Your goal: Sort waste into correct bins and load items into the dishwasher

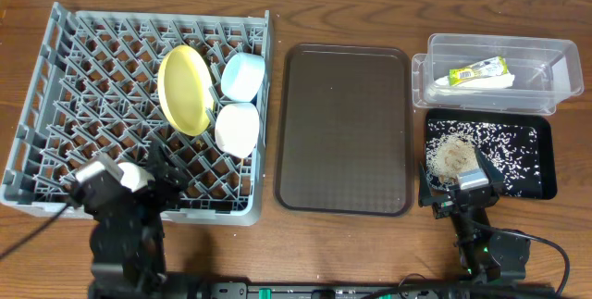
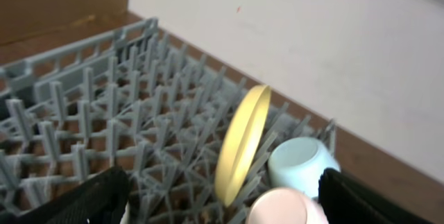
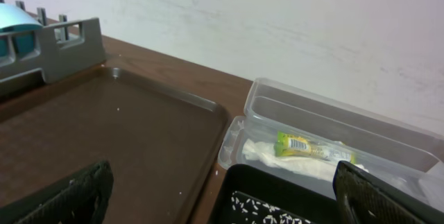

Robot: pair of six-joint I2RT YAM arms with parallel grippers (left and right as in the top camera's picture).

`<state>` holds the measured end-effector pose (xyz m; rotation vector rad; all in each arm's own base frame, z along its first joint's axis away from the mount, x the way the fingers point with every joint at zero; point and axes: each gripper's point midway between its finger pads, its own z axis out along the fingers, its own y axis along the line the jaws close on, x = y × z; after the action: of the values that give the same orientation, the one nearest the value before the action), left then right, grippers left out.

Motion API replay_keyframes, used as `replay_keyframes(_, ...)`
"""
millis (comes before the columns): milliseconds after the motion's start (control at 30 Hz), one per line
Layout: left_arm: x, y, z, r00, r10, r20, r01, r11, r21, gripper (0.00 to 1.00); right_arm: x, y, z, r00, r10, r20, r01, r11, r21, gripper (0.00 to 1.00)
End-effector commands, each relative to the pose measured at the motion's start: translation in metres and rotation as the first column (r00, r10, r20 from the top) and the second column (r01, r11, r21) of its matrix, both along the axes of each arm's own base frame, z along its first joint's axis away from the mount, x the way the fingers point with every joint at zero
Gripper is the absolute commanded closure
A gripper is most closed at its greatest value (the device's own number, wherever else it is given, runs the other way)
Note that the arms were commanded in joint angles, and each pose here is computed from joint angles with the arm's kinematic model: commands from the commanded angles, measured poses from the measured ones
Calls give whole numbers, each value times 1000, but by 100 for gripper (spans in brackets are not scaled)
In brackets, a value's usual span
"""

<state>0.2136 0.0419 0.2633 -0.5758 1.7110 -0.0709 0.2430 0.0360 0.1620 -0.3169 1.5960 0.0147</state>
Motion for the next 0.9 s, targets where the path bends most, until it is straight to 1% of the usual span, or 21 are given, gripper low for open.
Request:
replay_keyframes(0, -4, -2, -14, 997, -14, 72, 15, 1000, -5, 10, 0, -1, -1, 1000, -5, 2, 5, 1000, -9, 1)
replay_keyframes(167, -5, -2, -36, 989, -20, 146, 18, 1000, 17, 10, 0, -1, -1, 1000, -5, 2, 5, 1000, -9, 1)
replay_keyframes(333, 10, -3, -60, 989, -28, 147, 20, 998, 52, 10, 0, -1, -1, 1000, -5, 2, 5, 1000, -9, 1)
replay_keyframes(567, 27, -4, -109, 989, -29, 142, 22, 998, 52, 10, 0, -1, -1, 1000, -5, 2, 5, 1000, -9, 1)
replay_keyframes(600, 26, -4, -118, 994, -32, 105, 26, 998, 52, 10, 0, -1, -1, 1000, -5, 2, 5, 1000, -9, 1)
replay_keyframes(867, 26, -4, -120, 995, -32, 97, 27, 998, 53, 10, 0, -1, -1, 1000, -5, 2, 5, 1000, -9, 1)
